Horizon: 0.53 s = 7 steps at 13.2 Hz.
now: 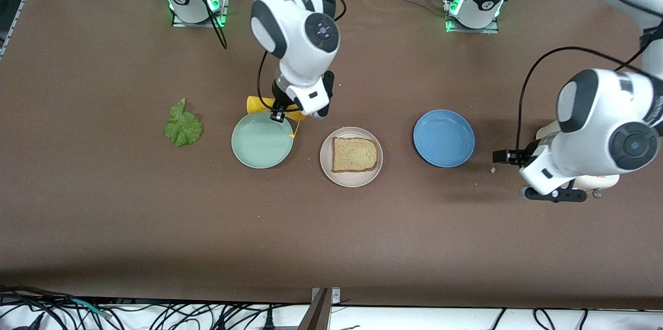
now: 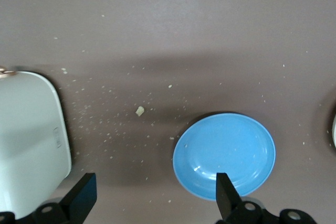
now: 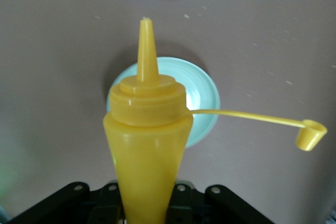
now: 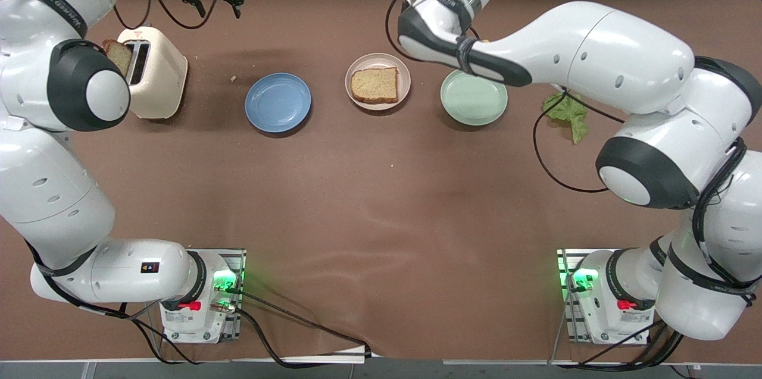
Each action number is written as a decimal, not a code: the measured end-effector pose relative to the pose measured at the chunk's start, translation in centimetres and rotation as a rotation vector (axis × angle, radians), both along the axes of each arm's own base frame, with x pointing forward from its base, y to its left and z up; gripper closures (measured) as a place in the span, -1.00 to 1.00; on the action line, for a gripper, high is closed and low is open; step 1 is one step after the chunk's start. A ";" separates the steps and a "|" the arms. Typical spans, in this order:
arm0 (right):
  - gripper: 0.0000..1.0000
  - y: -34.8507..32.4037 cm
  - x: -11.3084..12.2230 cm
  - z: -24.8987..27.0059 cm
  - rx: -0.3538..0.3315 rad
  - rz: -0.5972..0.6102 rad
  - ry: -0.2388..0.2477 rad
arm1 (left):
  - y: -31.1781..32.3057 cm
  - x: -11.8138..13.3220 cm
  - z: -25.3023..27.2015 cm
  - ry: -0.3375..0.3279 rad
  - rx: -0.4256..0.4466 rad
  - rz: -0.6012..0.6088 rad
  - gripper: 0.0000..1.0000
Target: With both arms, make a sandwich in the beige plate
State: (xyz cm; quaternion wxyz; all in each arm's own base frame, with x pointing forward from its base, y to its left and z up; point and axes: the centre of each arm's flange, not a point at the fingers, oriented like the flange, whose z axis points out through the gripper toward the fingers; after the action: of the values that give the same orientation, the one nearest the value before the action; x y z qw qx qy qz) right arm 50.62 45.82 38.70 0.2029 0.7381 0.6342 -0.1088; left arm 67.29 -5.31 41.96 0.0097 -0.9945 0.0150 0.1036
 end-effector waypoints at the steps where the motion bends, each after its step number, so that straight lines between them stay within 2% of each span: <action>1: 0.78 0.8 -0.6 -0.4 -0.042 0.016 -0.042 | 0.6 -0.4 1.5 -0.009 0.002 0.005 -1.00; 4: 0.78 3.7 -2.4 -2.2 -0.138 0.066 -0.145 | 2.1 -1.1 4.7 -0.038 0.005 0.021 -1.00; 7: 0.78 6.9 -3.8 -4.4 -0.204 0.118 -0.240 | 2.6 -1.4 5.4 -0.040 0.007 0.026 -1.00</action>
State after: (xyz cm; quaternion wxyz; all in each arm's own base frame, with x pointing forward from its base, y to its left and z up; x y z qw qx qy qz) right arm 46.82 52.69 34.31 0.3571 0.6827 0.6335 -0.0718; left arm 65.93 -2.76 47.32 0.0119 -0.9964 0.0017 0.0841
